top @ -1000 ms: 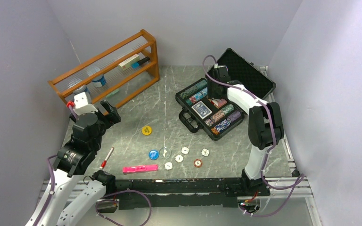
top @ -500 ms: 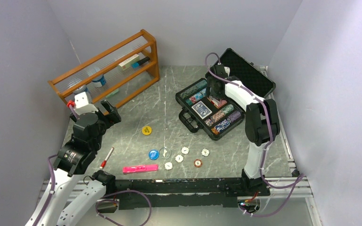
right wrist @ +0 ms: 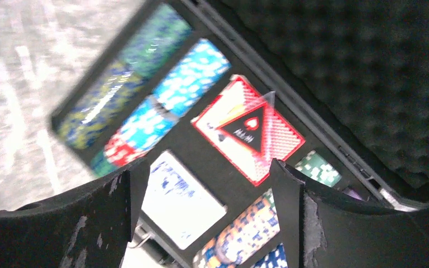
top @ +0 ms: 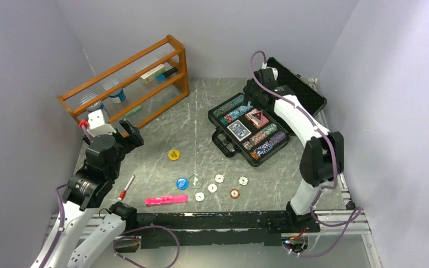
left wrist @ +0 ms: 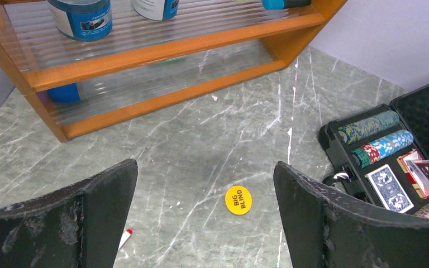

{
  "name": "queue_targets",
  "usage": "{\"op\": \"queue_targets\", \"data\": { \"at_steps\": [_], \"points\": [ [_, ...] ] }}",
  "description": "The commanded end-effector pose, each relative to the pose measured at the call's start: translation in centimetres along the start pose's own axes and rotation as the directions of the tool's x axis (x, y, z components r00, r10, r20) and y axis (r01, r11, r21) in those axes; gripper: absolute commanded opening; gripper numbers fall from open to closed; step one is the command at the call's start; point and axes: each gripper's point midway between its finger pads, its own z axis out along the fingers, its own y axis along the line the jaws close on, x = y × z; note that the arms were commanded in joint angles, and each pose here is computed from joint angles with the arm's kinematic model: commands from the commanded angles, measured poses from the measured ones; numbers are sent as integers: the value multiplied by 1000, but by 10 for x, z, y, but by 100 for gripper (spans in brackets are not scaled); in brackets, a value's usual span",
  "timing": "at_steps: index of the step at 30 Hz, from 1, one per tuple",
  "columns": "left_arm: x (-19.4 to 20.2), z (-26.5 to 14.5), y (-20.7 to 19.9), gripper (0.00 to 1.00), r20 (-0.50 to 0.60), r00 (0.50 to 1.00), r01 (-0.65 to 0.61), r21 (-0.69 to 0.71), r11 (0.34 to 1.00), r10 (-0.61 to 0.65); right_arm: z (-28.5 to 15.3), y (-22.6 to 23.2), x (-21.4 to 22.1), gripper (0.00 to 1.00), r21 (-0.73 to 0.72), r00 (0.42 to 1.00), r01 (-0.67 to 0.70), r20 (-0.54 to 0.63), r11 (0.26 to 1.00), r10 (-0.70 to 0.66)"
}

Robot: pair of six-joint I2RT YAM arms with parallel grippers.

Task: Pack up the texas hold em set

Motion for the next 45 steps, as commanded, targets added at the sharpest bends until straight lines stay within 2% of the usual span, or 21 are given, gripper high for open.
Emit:
{"op": "queue_targets", "data": {
  "at_steps": [1,5,10,12,16,23,27,30,34,45],
  "points": [
    [-23,-10,-7,97,55,997,45,35,998,-47,-65,54,-6,82,-169,990,95,117,981,-76],
    [-33,-17,-1,97,80,996,47,15,999,-48,-95,108,42,81,-290,976,215,103,933,-193],
    [-47,-24,6,97,130,991,43,-11,999,-42,-118,158,118,84,-436,938,315,7,843,-347],
    [-51,-25,5,97,140,990,32,-1,999,-31,-122,170,155,86,-474,895,375,-40,796,-445],
    [-52,-29,5,97,139,989,58,9,998,-59,-130,182,224,90,-536,758,532,-45,656,-651],
    [-51,-33,6,97,136,989,54,17,998,-55,-143,185,305,95,-641,568,617,-38,456,-822],
    [-48,-34,7,97,128,990,51,16,999,-53,-138,177,331,98,-630,496,655,-60,418,-866],
    [-46,-35,6,97,118,991,64,29,997,-67,-129,174,341,98,-608,475,678,-67,413,-877],
    [-45,-36,5,97,117,990,77,37,996,-81,-116,179,347,97,-590,474,690,-69,419,-878],
    [-42,-35,6,97,106,991,77,32,997,-80,-89,187,354,85,-553,479,719,-46,422,-876]
  ]
}}
